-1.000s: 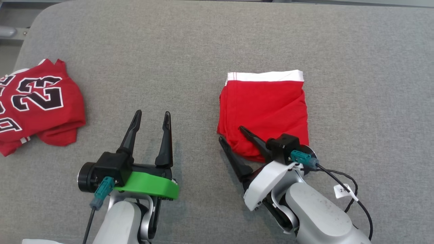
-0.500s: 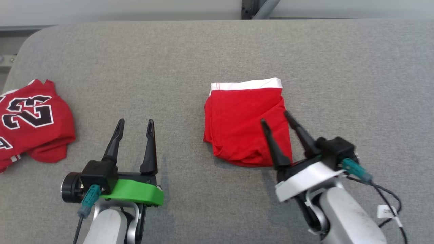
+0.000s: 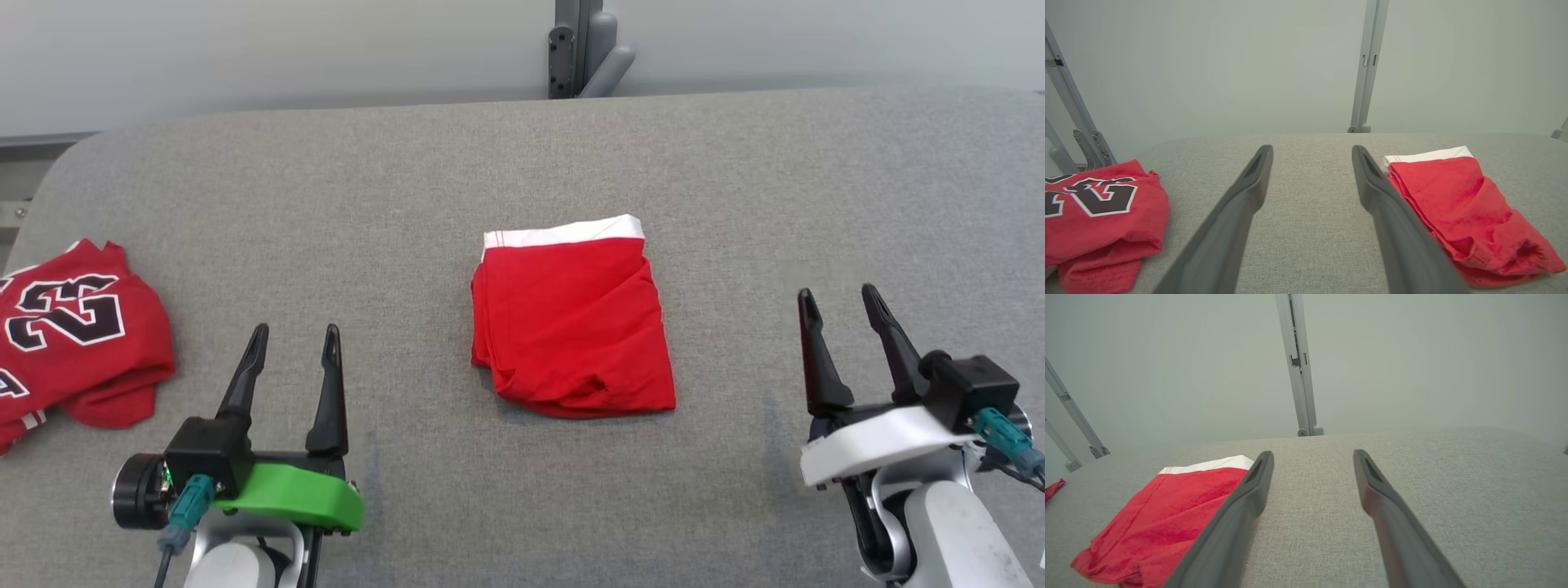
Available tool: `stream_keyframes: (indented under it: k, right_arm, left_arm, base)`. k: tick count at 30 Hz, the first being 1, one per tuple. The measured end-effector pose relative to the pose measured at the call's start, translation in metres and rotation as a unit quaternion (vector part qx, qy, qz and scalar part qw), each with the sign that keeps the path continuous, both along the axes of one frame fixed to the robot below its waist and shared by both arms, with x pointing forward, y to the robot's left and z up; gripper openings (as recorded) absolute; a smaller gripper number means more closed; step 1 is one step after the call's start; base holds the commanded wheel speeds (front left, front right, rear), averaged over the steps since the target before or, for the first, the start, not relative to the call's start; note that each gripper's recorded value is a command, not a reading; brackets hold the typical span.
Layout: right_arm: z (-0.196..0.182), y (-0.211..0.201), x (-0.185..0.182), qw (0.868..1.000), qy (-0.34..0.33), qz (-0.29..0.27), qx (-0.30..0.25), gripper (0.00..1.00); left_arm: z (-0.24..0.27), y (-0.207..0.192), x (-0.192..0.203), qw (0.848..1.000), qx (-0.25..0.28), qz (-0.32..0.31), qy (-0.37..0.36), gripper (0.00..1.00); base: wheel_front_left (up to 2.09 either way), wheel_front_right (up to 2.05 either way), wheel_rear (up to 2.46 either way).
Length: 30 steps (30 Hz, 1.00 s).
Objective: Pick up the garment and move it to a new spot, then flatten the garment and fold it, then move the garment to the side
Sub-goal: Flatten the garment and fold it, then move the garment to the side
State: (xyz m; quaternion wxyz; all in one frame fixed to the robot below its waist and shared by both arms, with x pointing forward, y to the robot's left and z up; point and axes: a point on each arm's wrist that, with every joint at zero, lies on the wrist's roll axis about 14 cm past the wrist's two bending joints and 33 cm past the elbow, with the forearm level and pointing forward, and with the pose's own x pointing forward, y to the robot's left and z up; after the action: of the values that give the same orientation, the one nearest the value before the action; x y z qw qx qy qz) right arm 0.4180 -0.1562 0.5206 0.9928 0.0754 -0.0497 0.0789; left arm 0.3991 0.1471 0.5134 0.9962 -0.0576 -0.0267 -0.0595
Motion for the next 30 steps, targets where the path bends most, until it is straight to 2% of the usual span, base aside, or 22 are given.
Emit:
stream_keyframes:
  k: [17,30]
  right_arm:
    - [-0.003,-0.013,-0.046,1.0,0.021,-0.022,-0.002,1.0]
    - [-0.002,-0.013,-0.05,0.999,0.022,-0.025,-0.001,1.0]
  left_arm:
    - [0.003,-0.003,-0.036,1.0,0.002,-0.012,0.015,1.0]
    - [0.003,-0.003,-0.037,1.0,0.003,-0.012,0.019,1.0]
  base:
    - [0.0,0.0,0.0]
    - [0.0,0.0,0.0]
